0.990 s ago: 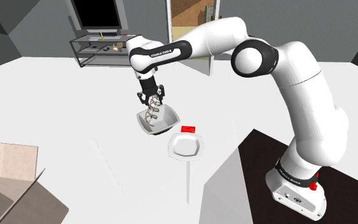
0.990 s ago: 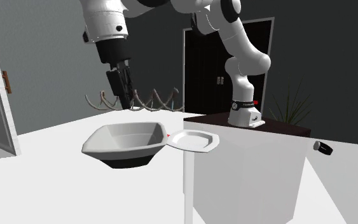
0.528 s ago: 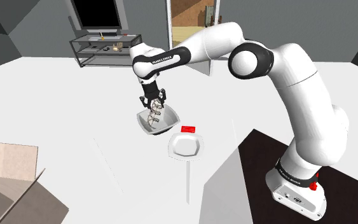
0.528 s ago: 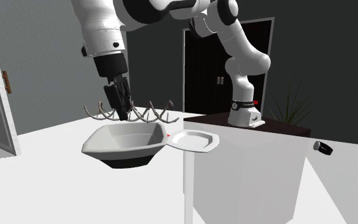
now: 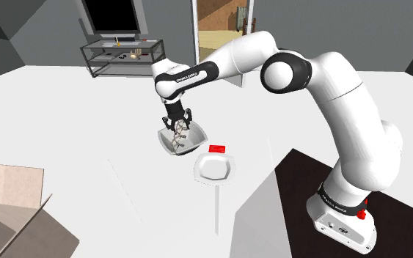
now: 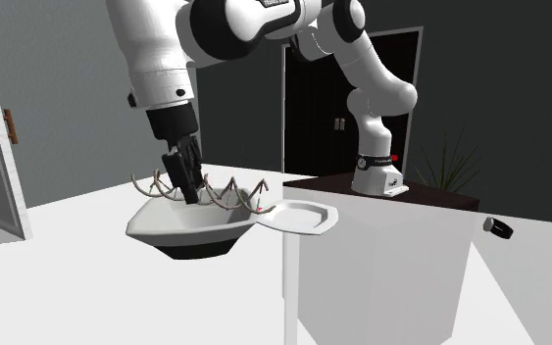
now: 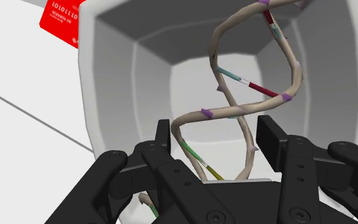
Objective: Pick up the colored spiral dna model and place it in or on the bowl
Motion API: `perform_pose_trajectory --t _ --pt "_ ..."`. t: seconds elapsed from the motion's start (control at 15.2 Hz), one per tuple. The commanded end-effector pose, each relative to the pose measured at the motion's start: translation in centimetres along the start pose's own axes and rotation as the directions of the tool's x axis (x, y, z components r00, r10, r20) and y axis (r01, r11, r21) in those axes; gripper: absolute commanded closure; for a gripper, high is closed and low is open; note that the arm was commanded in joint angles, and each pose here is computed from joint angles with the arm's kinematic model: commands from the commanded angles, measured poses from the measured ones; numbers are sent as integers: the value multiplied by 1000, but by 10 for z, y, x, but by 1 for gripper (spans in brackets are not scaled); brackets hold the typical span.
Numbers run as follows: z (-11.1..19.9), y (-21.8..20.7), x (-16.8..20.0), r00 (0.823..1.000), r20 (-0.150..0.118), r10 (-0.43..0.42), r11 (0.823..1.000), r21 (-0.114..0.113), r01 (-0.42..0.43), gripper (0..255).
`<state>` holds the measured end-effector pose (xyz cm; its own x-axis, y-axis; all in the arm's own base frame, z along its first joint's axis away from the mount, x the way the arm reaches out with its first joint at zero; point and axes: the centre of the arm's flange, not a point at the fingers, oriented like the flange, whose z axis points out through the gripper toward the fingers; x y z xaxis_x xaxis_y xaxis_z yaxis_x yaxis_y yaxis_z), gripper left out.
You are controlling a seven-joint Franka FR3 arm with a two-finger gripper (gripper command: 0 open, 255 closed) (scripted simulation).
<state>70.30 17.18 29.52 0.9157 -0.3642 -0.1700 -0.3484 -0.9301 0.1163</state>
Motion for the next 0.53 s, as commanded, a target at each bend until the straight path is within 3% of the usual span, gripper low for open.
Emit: perform_pose_trajectory --t 0.0,0.33,0.4,0.46 --pt "1 0 0 1000 -1 1 1000 0 -1 255" --pt "1 0 0 1000 -1 1 1000 0 -1 255" --pt "1 0 0 1000 -1 1 1000 0 -1 0" --pt "1 0 0 1000 -1 1 1000 0 -1 0"
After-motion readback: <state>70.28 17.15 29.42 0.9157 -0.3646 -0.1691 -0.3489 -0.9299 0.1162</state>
